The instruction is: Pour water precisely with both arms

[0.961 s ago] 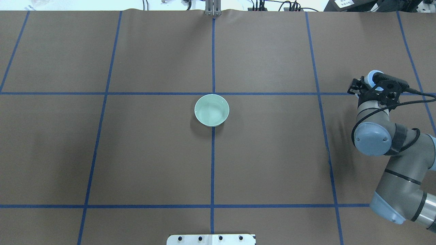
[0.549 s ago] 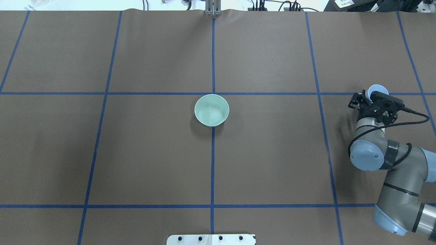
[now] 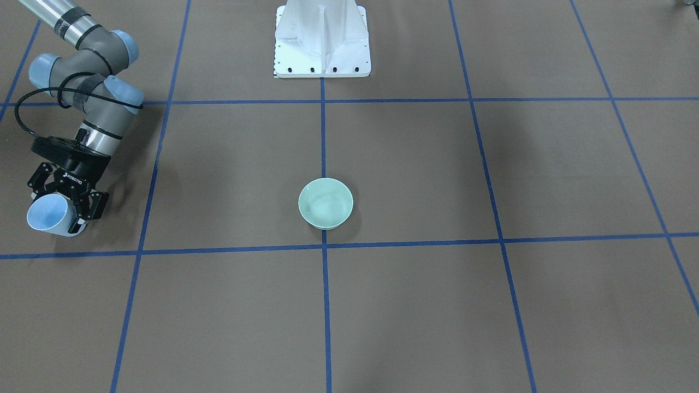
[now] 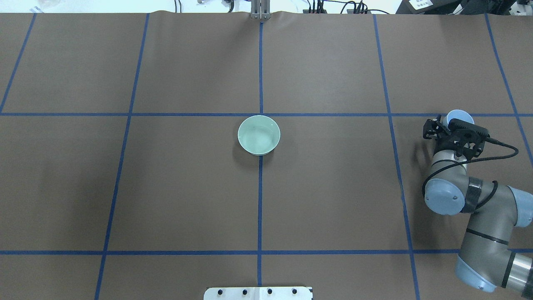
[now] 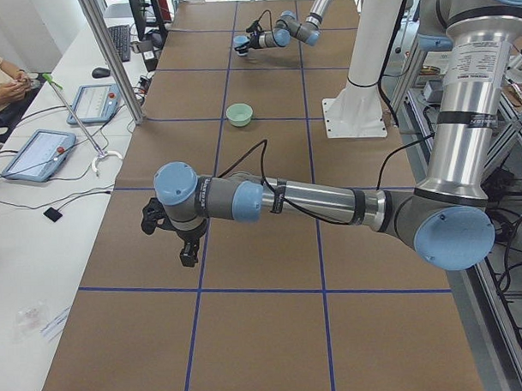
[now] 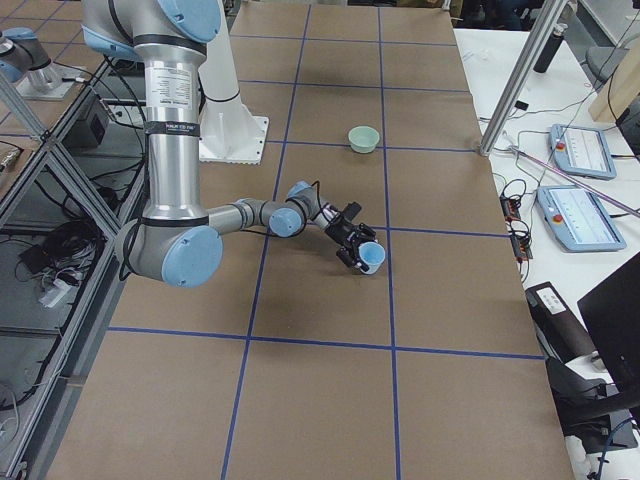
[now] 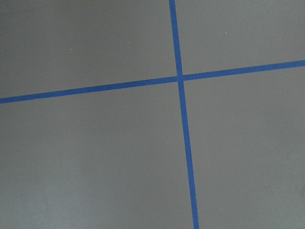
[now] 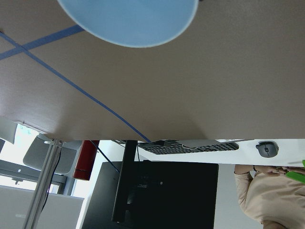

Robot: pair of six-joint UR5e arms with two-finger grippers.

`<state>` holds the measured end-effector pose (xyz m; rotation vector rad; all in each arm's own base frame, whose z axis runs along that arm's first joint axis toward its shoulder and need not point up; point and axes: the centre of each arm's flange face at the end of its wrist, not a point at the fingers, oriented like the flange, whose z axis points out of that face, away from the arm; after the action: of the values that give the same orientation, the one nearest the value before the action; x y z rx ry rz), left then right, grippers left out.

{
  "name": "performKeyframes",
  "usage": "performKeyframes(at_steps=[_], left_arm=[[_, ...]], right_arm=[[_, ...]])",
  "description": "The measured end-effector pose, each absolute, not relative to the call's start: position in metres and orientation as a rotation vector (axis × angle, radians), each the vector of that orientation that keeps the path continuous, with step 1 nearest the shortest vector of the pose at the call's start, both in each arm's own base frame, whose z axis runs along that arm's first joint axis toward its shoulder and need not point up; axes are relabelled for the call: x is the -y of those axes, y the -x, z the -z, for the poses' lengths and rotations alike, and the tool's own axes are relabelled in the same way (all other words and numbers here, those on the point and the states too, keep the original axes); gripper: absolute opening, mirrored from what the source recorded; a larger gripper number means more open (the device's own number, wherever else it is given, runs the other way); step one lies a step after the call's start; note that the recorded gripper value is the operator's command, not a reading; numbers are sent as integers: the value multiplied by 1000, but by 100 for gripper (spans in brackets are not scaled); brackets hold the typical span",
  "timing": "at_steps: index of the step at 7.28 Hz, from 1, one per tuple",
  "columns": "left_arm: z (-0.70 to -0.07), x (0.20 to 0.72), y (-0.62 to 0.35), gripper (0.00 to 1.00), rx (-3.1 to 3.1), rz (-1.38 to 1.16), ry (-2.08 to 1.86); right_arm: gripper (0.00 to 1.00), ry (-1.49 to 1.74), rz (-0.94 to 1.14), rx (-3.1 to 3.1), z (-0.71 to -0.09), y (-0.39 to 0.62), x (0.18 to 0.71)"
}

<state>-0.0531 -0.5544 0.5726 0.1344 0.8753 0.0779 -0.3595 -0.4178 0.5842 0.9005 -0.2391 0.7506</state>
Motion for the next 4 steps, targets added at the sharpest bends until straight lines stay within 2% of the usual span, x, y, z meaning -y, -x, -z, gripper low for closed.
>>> performKeyframes(at_steps=[4], left_arm=[[-573, 554, 53, 100, -876, -78, -134]], right_arm=[[100, -942, -765, 256, -566, 346, 416]])
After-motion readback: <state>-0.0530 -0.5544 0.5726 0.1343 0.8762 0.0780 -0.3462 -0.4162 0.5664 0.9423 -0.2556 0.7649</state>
